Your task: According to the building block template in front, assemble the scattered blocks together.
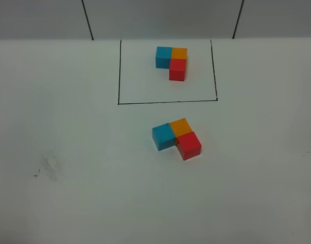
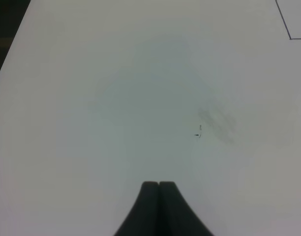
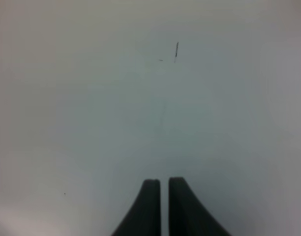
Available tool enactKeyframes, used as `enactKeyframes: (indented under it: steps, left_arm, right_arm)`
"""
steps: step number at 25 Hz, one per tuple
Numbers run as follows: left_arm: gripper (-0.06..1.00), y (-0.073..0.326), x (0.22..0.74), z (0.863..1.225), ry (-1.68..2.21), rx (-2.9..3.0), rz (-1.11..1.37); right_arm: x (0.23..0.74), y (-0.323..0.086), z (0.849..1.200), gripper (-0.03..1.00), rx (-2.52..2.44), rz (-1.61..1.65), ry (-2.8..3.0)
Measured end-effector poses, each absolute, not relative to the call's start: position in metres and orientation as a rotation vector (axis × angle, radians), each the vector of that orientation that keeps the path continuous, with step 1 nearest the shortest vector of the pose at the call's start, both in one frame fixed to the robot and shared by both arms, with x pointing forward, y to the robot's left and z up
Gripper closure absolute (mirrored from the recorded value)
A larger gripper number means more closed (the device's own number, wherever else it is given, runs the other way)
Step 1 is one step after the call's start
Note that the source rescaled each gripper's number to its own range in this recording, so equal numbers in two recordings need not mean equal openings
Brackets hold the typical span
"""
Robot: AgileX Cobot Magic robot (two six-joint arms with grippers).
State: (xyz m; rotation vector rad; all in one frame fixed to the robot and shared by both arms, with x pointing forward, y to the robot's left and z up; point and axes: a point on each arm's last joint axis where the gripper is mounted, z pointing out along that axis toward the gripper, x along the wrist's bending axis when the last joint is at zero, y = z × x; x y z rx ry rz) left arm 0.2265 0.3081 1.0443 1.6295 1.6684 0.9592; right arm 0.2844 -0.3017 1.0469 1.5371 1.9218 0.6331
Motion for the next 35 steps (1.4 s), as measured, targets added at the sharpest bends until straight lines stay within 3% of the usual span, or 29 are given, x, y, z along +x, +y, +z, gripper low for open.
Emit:
enactKeyframes:
  steps: [35]
  left_arm:
    - [0.94,0.308,0.226,1.044,1.668,1.63,0.959]
  right_arm:
    - [0.232,-0.309,1.054,0.96,1.544,0.776,1.446]
